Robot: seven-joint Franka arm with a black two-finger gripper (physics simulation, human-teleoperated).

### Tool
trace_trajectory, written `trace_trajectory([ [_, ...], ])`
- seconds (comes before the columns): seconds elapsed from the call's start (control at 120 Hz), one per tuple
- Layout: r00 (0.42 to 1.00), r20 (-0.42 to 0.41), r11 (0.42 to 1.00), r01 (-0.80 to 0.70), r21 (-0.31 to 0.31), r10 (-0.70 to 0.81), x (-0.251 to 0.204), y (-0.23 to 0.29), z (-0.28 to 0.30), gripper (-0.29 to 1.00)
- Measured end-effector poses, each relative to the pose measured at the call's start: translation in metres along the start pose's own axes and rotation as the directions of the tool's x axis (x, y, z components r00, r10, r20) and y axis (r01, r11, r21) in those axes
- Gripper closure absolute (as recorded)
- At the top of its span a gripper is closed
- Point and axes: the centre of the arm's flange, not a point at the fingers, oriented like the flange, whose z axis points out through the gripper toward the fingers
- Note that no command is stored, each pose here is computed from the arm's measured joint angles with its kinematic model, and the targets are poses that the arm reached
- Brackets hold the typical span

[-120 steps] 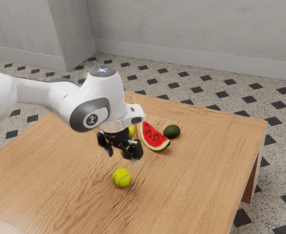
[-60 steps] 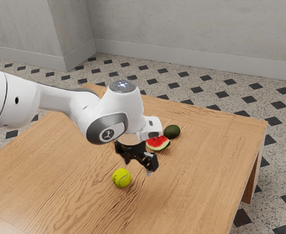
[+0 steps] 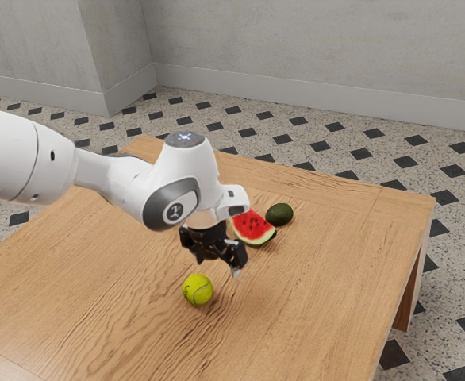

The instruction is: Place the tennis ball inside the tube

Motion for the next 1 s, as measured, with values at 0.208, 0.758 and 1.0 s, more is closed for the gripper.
trace_trajectory([
  [0.208, 1.0, 0.027, 1.0, -0.006, -0.007, 0.006, -0.014, -0.017, 0.007, 0.0],
  [0.758, 0.999, 0.033, 0.999, -0.036, -0.021, 0.037, -0.017, -0.037, 0.012, 0.0],
  [1.0, 0.998, 0.051, 0.998, -0.017, -0.066, 0.021, -0.018, -0.043, 0.023, 0.0],
])
